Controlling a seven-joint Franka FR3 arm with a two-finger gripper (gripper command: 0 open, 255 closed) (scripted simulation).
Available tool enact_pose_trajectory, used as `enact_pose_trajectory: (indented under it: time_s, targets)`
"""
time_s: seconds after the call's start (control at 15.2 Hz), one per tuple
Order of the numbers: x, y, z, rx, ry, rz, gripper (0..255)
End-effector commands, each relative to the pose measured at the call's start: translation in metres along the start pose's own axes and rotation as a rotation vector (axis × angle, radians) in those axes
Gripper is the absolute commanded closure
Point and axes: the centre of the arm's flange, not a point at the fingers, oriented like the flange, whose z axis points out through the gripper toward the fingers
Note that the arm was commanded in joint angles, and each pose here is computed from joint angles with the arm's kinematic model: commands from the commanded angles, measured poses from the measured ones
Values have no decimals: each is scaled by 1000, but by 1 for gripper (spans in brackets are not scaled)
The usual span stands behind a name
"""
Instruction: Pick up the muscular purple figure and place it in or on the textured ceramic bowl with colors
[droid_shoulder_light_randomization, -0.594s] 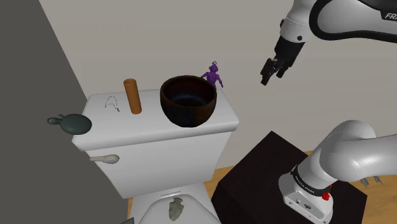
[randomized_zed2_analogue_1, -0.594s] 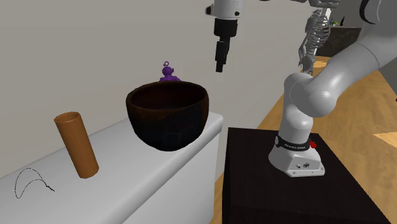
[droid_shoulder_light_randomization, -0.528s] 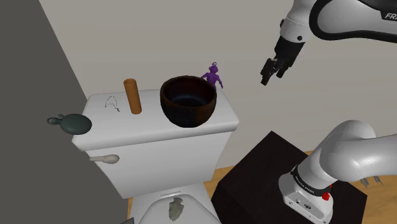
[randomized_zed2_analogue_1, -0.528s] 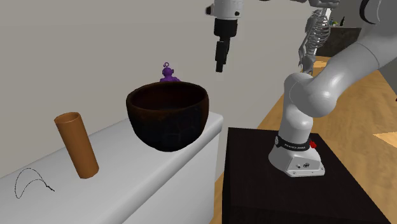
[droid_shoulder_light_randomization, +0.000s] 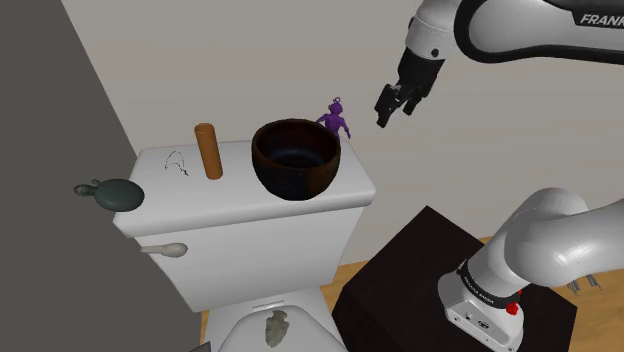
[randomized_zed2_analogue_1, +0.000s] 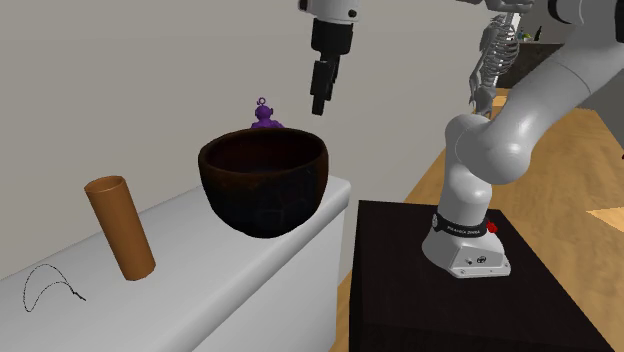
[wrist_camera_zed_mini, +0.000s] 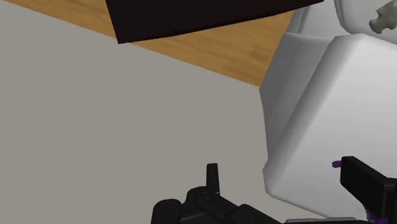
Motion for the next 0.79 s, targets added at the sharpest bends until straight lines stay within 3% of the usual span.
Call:
enact_pose_trajectory:
  time_s: [0.0, 0.53, 0.73]
  targets:
    - [8, -27, -1, -2, 26, -9, 0]
    - [42, -117, -18, -16, 124, -47, 0]
    - [44, -117, -2, -16, 124, -47, 0]
